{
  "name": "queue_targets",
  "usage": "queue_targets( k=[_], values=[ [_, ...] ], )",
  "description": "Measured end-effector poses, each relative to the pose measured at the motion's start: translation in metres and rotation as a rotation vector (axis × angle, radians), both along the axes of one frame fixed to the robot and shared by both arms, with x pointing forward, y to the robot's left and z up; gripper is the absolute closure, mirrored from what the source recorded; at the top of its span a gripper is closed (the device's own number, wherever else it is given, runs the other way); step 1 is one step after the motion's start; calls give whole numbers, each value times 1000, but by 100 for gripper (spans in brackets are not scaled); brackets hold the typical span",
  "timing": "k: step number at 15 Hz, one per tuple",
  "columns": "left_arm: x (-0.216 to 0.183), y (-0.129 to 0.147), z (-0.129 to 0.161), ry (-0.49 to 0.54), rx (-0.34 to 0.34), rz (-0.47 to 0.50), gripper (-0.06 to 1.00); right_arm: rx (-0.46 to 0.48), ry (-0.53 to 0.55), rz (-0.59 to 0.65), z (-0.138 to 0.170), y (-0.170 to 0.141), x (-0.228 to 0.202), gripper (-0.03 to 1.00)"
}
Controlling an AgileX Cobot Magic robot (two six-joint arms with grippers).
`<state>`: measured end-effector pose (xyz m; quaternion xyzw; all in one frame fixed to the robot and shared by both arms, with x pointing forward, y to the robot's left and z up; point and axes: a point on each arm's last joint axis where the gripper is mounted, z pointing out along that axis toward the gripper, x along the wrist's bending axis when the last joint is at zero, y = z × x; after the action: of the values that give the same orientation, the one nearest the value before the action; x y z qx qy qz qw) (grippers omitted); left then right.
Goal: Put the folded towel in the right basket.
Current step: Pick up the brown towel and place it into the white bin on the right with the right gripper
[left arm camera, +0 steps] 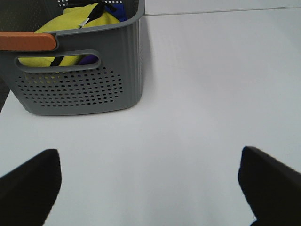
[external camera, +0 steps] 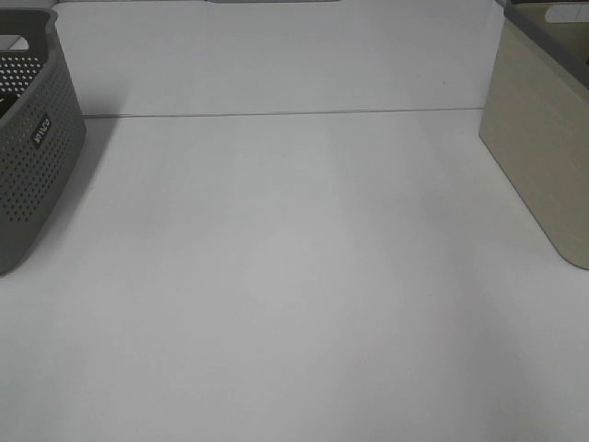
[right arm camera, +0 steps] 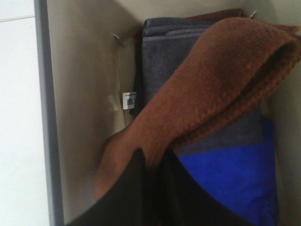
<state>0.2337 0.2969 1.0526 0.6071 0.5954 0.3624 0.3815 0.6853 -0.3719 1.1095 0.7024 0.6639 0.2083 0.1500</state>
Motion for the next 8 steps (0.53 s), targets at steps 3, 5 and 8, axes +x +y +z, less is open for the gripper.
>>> queue_targets(
  k=[3,5,8],
  values=[
    [0,0,0,0,0,0,-3,13,4,-26,-1,0,0,78],
    [0,0,0,0,0,0,-3,29,6,-54,-1,0,0,57],
    [0,0,0,0,0,0,-3,59,-6,-74,5,2,-2,34]
  ],
)
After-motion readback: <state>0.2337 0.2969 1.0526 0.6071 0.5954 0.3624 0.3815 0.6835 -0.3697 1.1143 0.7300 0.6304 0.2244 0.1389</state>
